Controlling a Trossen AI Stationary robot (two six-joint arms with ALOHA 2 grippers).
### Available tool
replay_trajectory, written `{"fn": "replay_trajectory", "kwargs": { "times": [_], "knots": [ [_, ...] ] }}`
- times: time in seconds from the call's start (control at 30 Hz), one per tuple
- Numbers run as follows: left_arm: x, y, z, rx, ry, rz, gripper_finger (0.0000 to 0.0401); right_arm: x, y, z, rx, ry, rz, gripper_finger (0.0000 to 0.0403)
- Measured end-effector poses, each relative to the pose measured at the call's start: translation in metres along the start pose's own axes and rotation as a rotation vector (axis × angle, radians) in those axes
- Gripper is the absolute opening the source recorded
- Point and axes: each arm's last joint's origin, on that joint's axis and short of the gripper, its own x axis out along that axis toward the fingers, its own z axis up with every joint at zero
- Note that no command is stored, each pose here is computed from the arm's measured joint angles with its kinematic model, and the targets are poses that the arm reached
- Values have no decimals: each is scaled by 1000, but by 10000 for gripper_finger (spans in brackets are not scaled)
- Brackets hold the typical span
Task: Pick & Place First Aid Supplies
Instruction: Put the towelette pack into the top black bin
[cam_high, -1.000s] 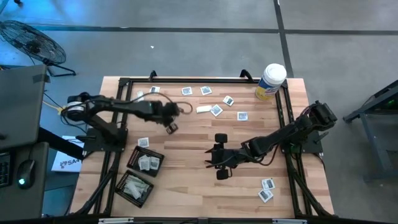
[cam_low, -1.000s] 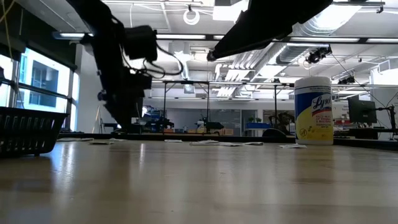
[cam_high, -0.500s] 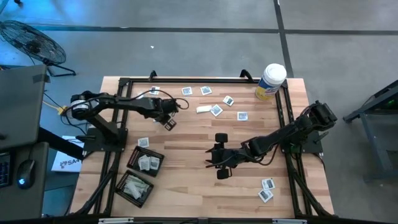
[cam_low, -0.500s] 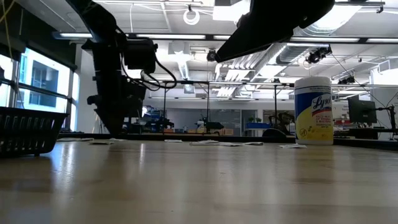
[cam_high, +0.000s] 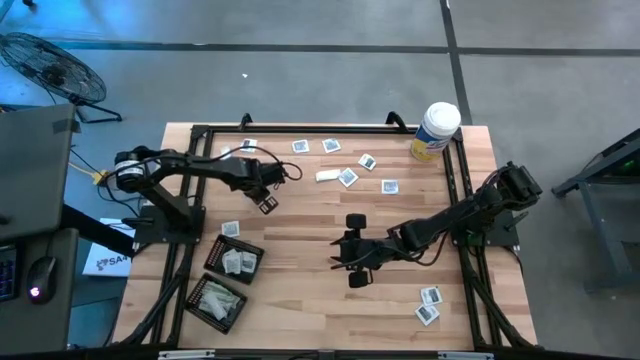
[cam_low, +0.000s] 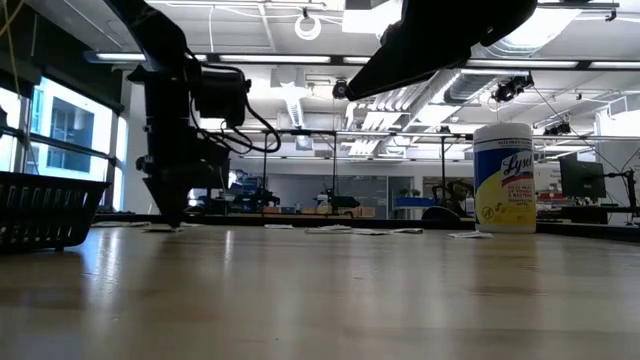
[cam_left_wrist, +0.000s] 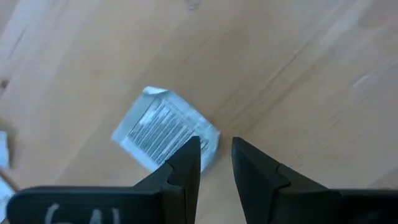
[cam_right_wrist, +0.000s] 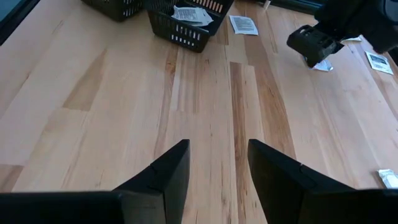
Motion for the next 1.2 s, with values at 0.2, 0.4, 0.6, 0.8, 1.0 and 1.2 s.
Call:
{"fn": "replay_trajectory", "kwargs": {
  "times": [0.2, 0.4, 0.6, 0.8, 1.0, 1.2],
  "knots": [
    [9, 8, -5, -9, 17, 22, 88, 0, 0, 0, 3, 2, 0, 156],
    [17, 15, -9, -10, 14, 13, 88, 0, 0, 0, 3, 2, 0, 156],
    [20, 14, -11, -9, 9, -5, 88, 0, 0, 0, 2, 5, 0, 156],
    [20, 14, -10, -11, -14, 4, 77, 0, 0, 0, 2, 5, 0, 156],
    [20, 14, -8, -12, -42, 23, 9, 0, 0, -1, 2, 5, 0, 156],
    [5, 14, -5, -14, -47, 30, 8, 0, 0, -1, 0, 6, 15, 156]
  ]
}}
